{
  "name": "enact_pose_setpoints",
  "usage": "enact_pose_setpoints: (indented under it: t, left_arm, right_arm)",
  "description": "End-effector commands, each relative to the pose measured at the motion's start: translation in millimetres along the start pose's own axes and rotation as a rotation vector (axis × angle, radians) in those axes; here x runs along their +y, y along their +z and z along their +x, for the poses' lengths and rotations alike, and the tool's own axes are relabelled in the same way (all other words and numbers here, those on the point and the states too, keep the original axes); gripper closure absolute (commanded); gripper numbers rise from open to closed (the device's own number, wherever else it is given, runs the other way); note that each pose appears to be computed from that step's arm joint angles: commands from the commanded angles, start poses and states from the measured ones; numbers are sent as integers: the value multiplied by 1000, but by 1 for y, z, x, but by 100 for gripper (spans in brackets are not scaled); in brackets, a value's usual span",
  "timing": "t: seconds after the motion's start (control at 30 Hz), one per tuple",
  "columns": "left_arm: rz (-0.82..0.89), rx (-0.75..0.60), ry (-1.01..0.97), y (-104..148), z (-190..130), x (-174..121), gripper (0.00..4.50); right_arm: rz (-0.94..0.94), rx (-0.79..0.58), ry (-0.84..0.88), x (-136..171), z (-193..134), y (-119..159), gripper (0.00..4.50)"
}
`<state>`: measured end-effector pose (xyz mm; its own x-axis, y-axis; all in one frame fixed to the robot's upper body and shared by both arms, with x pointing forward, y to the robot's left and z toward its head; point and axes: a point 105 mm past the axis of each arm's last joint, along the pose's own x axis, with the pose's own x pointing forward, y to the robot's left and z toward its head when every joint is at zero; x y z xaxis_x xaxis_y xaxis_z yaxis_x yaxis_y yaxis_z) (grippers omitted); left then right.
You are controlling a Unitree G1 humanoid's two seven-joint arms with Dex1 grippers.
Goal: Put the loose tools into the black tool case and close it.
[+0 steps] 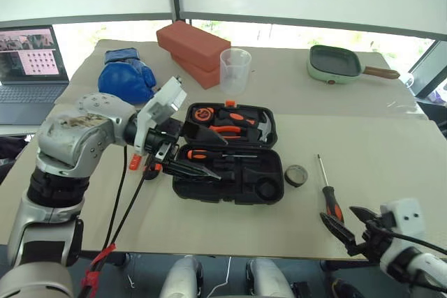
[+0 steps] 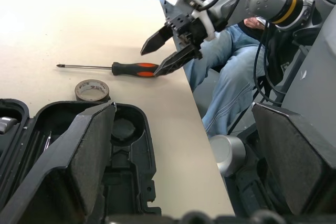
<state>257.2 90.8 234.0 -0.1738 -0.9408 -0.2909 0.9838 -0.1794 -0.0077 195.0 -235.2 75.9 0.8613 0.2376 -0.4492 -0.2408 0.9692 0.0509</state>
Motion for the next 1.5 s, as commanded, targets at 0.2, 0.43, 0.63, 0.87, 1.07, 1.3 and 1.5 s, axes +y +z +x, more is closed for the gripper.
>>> enact_pose_setpoints:
  t: [0.2,0.43,0.63,0.87,1.07,1.3,1.5]
  left_arm:
    - [56,13,108,10,-7,14,0]
    - [67,13,154,9,-11,12,0]
    - [69,40,224,2,-20,6,0]
    - [34,86,380,-12,-38,-17,0]
    - [-30,153,480,-33,-51,-36,0]
    - [-97,182,547,-44,-62,-55,0]
    - [-92,174,583,-44,-64,-55,0]
  right_arm:
    - [-44,-17,-126,-18,22,4,148]
    - [-137,-69,-159,-27,6,36,346]
    - [-185,-234,58,-19,9,115,346]
    - [-551,-337,577,53,40,189,346]
    - [-770,-234,867,80,68,176,346]
    - [-938,-138,959,83,101,159,346]
    - [-967,-99,956,75,118,152,346]
